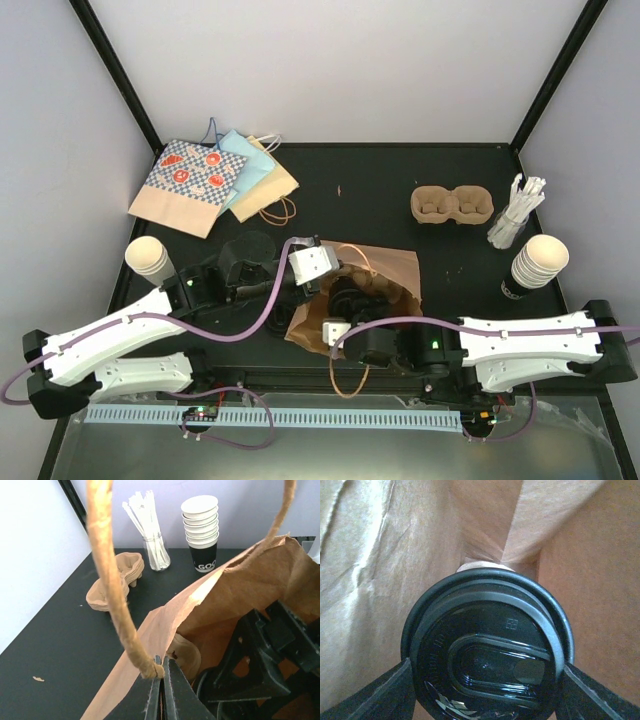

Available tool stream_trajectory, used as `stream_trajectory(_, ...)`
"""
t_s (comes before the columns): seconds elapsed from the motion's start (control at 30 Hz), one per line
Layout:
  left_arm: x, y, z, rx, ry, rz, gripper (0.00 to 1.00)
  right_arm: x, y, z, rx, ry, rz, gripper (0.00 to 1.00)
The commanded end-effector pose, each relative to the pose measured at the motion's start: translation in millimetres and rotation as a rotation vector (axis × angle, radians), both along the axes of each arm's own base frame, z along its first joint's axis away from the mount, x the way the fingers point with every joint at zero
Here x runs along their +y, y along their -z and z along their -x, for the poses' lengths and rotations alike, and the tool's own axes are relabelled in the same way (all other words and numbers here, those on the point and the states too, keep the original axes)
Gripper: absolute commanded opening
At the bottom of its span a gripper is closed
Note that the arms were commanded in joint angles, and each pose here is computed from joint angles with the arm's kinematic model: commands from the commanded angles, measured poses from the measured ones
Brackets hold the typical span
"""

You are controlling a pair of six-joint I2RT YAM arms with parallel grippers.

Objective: Pack the takeout coffee

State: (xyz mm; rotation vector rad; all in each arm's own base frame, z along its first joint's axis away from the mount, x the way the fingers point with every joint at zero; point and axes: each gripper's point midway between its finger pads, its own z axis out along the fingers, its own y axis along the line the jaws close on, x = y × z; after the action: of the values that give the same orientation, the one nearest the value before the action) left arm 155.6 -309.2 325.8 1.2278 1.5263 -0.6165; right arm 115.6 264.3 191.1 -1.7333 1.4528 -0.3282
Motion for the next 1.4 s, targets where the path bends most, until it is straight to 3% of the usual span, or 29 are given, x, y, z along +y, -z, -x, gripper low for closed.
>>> stream_trajectory(0.0, -5.2, -16.6, 3.1, -0.012, 0.000, 0.070, 0.01, 11.5, 5.7, 1.5, -0.015, -0.024, -0.054, 0.47)
stream_trajectory(0.43, -11.2, -12.9, 19.7, 0.027, 0.032, 0.064, 0.01, 3.9, 50.1, 1.8, 0.034, -0.017, -0.001, 0.46)
stream_trajectory(1.03, -13.2, 8.7, 41.9, 0.080, 0.054, 0.018, 0.01, 8.7, 16.5, -26.2, -0.037, 0.054, -0.159, 0.44)
stream_trajectory(1.37, -12.8, 4.6, 42.0, 0.069, 0.048, 0.026, 0.01, -4.5, 46.3, -19.5, 0.045, 0.063, -0.033, 0.44)
